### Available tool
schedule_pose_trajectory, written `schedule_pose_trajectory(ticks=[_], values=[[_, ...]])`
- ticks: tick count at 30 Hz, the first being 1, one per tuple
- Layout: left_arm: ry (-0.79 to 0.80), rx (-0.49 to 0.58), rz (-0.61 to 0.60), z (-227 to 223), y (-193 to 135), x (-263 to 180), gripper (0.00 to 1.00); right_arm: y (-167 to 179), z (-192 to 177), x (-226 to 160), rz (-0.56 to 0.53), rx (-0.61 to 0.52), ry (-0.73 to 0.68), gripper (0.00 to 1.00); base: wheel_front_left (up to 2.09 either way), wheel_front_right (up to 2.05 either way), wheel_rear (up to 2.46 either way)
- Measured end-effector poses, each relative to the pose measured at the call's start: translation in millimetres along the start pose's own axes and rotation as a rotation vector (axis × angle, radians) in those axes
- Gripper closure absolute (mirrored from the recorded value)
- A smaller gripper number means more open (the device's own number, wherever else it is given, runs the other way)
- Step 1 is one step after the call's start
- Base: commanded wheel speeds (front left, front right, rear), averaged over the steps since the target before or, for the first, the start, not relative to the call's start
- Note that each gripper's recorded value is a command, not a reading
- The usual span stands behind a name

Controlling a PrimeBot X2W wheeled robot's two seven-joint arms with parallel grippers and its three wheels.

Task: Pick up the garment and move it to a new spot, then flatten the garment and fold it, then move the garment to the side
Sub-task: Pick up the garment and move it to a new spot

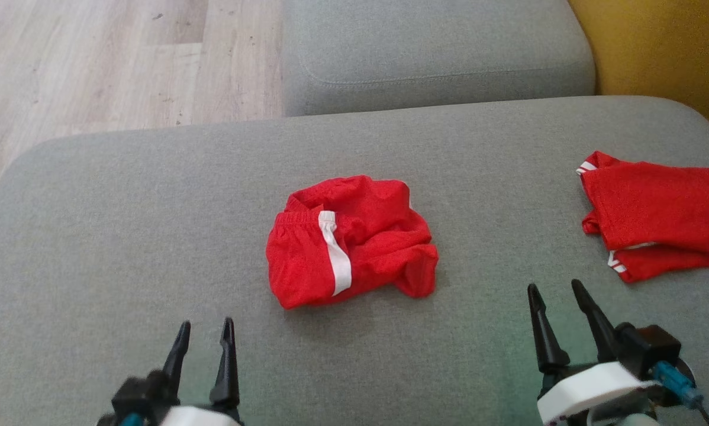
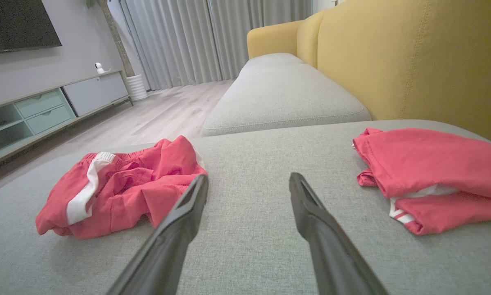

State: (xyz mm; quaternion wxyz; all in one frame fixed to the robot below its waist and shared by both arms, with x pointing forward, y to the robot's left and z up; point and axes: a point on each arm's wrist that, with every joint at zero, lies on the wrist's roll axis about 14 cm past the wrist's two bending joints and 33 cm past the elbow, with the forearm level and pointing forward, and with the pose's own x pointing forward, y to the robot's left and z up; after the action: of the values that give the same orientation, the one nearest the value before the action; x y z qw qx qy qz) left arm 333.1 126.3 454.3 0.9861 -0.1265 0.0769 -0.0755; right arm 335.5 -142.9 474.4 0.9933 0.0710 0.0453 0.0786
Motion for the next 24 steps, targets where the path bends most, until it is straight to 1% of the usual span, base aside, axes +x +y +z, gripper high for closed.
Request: schedule_pose_trajectory(ticks=[7, 24], values=[[0.014, 0.012, 0.058, -9, 10, -18, 0.00, 8, -9, -1, 0.023, 0.011, 0.026, 0.00, 0.00, 0.00, 0.00], [0.011, 0.015, 0.060, -8, 9, -17, 0.00, 15, -22, -2, 0.042, 0.022, 0.061, 0.00, 0.00, 0.00, 0.00]])
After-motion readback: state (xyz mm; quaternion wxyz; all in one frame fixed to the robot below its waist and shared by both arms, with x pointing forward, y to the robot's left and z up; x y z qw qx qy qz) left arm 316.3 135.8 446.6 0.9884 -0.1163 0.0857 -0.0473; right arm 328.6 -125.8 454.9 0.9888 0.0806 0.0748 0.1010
